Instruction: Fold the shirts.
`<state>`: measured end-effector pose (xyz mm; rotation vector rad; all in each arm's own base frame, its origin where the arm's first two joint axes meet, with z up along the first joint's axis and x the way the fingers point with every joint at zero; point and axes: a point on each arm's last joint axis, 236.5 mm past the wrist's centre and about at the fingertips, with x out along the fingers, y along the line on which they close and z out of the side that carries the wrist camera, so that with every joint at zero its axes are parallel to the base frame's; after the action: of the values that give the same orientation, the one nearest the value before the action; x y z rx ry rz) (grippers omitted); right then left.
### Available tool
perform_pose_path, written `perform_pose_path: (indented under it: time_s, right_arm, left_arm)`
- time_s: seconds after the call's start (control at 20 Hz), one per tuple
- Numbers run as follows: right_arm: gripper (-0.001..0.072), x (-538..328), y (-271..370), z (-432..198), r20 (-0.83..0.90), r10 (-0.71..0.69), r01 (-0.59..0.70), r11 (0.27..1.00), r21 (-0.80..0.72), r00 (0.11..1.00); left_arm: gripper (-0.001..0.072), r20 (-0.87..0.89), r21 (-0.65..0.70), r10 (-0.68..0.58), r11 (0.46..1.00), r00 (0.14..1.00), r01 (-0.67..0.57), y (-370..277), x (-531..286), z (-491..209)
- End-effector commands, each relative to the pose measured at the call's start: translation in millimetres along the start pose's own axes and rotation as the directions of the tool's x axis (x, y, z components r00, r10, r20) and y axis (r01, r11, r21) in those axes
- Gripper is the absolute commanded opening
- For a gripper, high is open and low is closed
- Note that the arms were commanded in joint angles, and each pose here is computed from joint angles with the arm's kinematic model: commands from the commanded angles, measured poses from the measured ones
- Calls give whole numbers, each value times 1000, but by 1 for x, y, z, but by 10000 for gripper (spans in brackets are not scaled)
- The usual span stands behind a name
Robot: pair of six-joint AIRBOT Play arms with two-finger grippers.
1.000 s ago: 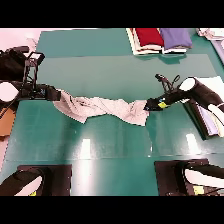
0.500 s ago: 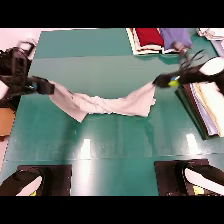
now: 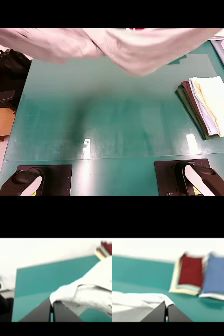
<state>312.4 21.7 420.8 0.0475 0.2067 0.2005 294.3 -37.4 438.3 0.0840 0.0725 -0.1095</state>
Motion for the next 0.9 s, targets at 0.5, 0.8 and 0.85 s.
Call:
perform_pose_path:
  time_s: [0.5, 0.8, 0.85]
  right_arm:
    - [13, 45, -7, -151, -325, 75, -18, 984, 176, 943]
    - [13, 67, 13, -124, -312, 144, -105, 985, 139, 939]
    - [12, 64, 14, -105, -277, 139, -110, 987, 119, 951]
  left_arm:
    - [22, -587, 14, -36, 998, 809, 54, -34, 87, -309]
    - [21, -422, 1, -26, 1000, 906, 29, -26, 97, -217]
    - [21, -341, 1, -23, 1000, 940, 25, -23, 92, -175]
